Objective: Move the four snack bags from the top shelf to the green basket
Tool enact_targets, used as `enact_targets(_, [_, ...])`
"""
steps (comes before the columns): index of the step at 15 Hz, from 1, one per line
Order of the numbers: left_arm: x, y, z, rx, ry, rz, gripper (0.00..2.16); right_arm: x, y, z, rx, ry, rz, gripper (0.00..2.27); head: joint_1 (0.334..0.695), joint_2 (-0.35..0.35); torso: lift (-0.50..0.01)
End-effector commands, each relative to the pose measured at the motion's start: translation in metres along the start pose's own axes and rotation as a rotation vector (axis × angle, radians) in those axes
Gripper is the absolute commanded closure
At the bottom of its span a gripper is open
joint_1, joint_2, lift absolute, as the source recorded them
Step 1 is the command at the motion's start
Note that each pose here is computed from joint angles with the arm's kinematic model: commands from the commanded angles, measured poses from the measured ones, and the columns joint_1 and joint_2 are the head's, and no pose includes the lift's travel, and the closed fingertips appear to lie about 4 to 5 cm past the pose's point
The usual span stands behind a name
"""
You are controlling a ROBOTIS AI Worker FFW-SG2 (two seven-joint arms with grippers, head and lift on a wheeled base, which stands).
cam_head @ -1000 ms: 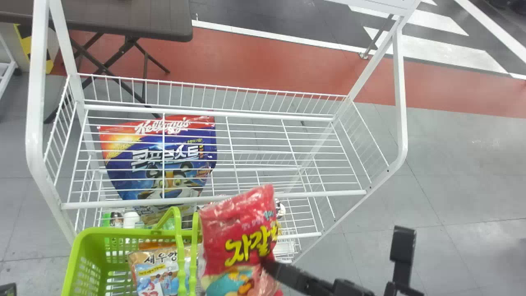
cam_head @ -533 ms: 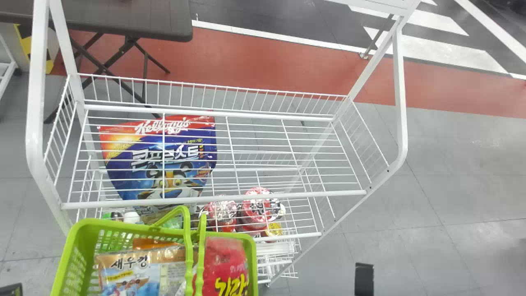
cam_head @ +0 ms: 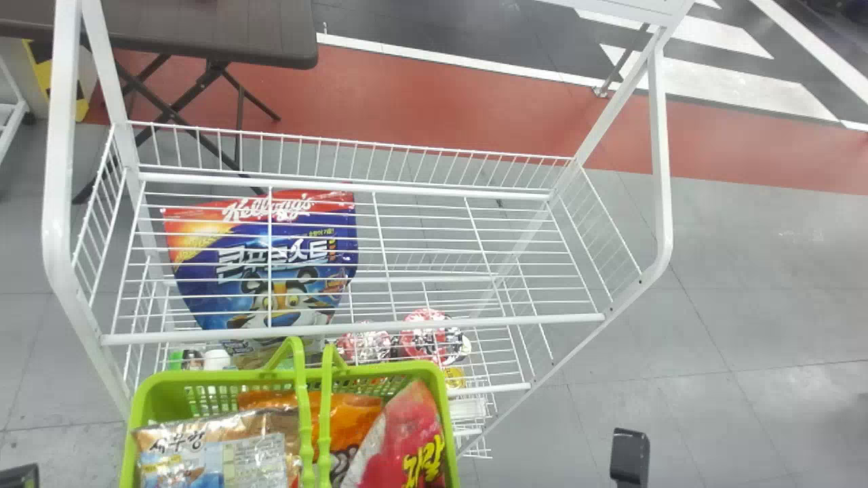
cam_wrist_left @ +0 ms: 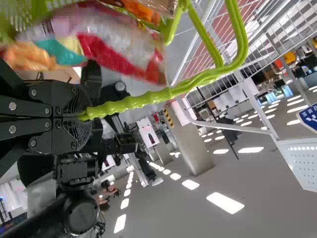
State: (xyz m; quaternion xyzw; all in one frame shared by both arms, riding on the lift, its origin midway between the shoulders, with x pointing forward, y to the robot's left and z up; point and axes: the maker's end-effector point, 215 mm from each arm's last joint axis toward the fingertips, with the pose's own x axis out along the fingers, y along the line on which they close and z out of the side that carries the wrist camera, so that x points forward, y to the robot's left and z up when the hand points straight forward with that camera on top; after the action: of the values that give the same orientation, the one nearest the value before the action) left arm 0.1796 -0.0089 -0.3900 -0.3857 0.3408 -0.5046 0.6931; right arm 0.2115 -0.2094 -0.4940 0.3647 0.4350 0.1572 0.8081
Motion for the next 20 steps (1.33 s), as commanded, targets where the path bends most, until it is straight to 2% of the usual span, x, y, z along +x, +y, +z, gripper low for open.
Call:
enact_targets(1, [0.0,0.0,0.0,-0.001,0.0,0.0,1.22,0.001,0.002,0.003,-0.019,-0.002,-0.007,2.04,0.695,-0.35,0.0])
enact_targets(2, [0.0,0.0,-0.001,0.0,0.001,0.001,1.22,0.003,0.005,0.004,-0.025,-0.002,0.0,1.73,0.695,-0.35,0.0])
enact_targets(3, [0.0,0.0,-0.001,0.0,0.001,0.001,1.22,0.005,0.008,0.004,-0.029,-0.002,0.006,1.55,0.695,-0.35,0.0])
enact_targets(4, [0.0,0.0,-0.001,0.0,0.001,0.001,1.22,0.007,0.013,0.004,-0.034,0.001,0.021,1.13,0.695,-0.35,0.0])
enact_targets(5, [0.0,0.0,-0.001,0.0,0.002,0.002,1.22,0.008,0.019,0.005,-0.046,0.001,0.032,0.51,0.695,-0.35,0.0])
enact_targets(6, [0.0,0.001,-0.001,0.001,0.002,0.005,1.22,0.008,0.027,0.007,-0.055,-0.001,0.059,0.08,0.695,-0.35,0.0])
enact_targets(10, [0.001,0.004,0.0,0.01,0.008,0.019,1.22,0.002,0.058,0.015,-0.111,-0.006,0.104,0.05,0.695,-0.35,0.0])
enact_targets(17, [-0.001,0.006,0.003,0.009,0.006,0.019,1.22,-0.007,0.044,0.033,-0.155,-0.043,0.043,0.05,0.695,-0.35,0.0])
enact_targets(18, [-0.001,0.006,0.003,0.009,0.006,0.019,1.22,-0.011,0.045,0.053,-0.191,-0.099,0.037,0.04,0.695,-0.35,0.0])
enact_targets(20, [0.0,0.005,0.002,0.006,0.009,0.016,1.22,-0.025,0.051,0.111,-0.339,-0.281,-0.004,0.04,0.695,-0.35,0.0])
